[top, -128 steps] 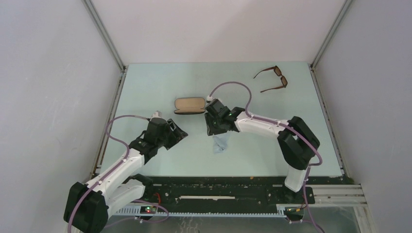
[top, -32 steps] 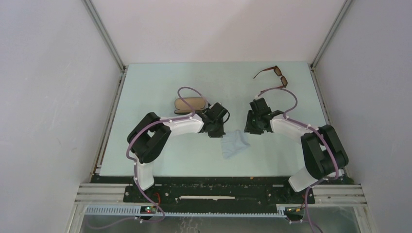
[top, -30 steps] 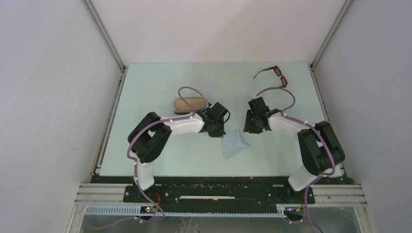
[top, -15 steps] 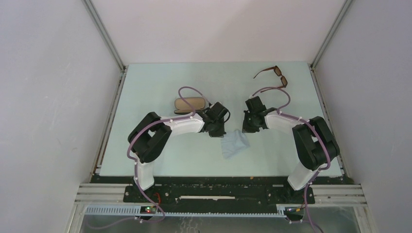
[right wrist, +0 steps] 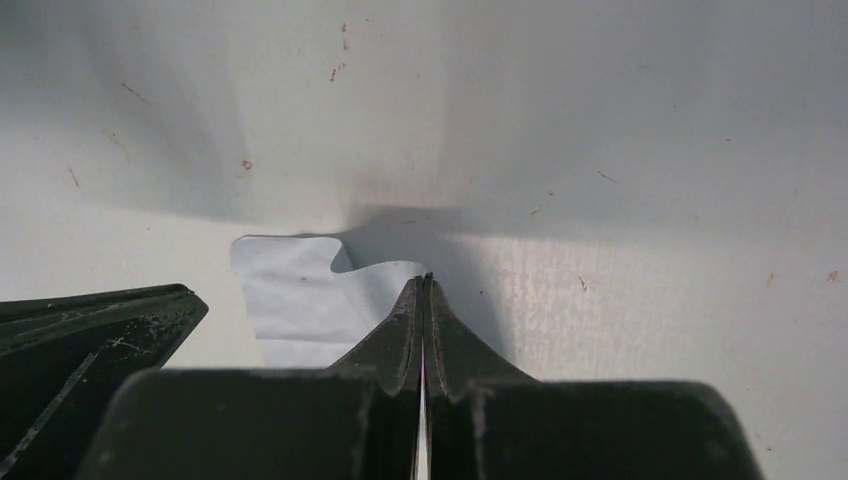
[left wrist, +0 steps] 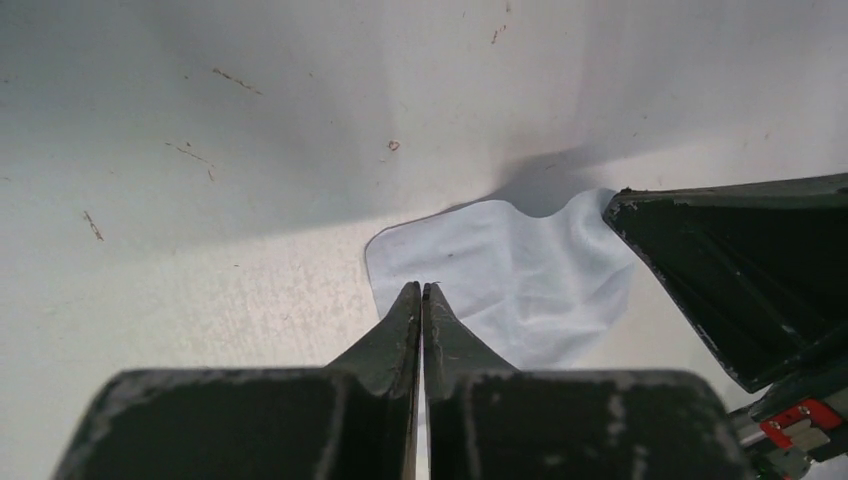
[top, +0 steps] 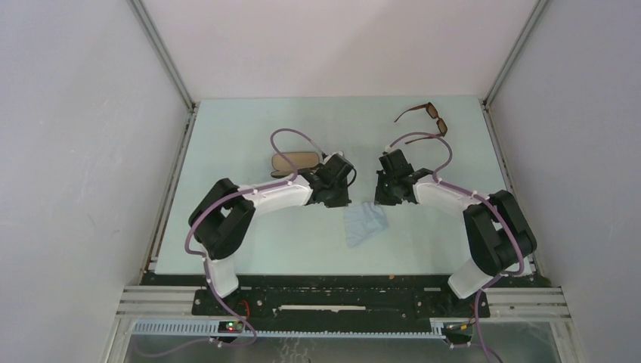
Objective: Organize the sunglasses
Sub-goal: Adjust the glasses cleaning cloth at the center of the board.
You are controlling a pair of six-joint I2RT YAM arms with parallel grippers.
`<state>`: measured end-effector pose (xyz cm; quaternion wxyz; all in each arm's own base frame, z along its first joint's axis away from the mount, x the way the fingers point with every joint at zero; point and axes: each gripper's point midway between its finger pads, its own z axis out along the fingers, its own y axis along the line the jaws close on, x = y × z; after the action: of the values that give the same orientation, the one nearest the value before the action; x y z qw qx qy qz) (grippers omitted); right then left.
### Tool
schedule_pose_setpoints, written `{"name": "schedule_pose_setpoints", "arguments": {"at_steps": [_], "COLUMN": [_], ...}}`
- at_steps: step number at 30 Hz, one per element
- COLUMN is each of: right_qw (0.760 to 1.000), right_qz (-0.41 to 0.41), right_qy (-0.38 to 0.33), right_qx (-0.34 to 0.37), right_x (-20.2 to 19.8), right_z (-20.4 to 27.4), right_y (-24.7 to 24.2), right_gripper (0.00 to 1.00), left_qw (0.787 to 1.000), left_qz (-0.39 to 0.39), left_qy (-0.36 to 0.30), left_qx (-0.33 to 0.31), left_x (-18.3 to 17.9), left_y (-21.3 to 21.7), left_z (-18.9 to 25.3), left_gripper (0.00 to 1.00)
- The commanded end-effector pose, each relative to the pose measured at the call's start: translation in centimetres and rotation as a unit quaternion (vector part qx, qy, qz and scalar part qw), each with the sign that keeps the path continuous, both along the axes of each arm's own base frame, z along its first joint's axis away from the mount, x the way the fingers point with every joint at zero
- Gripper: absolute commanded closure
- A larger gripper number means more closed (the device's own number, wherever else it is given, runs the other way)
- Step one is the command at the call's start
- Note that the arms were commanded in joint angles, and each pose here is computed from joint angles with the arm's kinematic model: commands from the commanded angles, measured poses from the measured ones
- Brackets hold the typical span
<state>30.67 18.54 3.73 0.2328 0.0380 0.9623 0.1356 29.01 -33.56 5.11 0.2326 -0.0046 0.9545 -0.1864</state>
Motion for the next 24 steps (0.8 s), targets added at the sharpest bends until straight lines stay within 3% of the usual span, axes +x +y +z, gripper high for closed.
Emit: {"name": "schedule_pose_setpoints", "arguments": {"at_steps": [1,4,6,11,16,24], "right_qw": [0.999,1.0,1.0,1.0,1.0,1.0], "right_qz": [-0.01,-0.011,-0.013,-0.014,-0.015,-0.011], "right_qy": [-0.03,-0.027,-0.025,-0.021,-0.019,-0.018], "right_qx": [-0.004,-0.007,-0.008,-0.006,-0.005,-0.001], "right_x": [0.8,0.7,0.6,0.4,0.4,0.4], "right_z": [1.8,1.6,1.5,1.2,1.1,1.1], "right_y": [0.0,-0.1,-0.2,-0.2,-0.2,0.0], "right_gripper": [1.0,1.0,1.0,1.0,1.0,1.0], "left_qw": [1.0,1.0,1.0,0.999,0.999,0.998], "left_qz": [0.005,0.007,0.005,-0.005,-0.015,-0.024], "left_qy": [-0.012,-0.001,0.003,0.017,0.034,0.055], "left_qx": [0.011,0.022,0.026,0.032,0.035,0.032], "left_x": [0.3,0.2,0.1,0.0,-0.1,-0.7], "left_y": [0.4,0.5,0.5,0.1,-0.5,-0.9], "left_z": [0.8,0.0,-0.3,-1.4,-2.2,-2.9], "left_gripper": [0.81,0.47,0.43,0.49,0.61,0.7]}}
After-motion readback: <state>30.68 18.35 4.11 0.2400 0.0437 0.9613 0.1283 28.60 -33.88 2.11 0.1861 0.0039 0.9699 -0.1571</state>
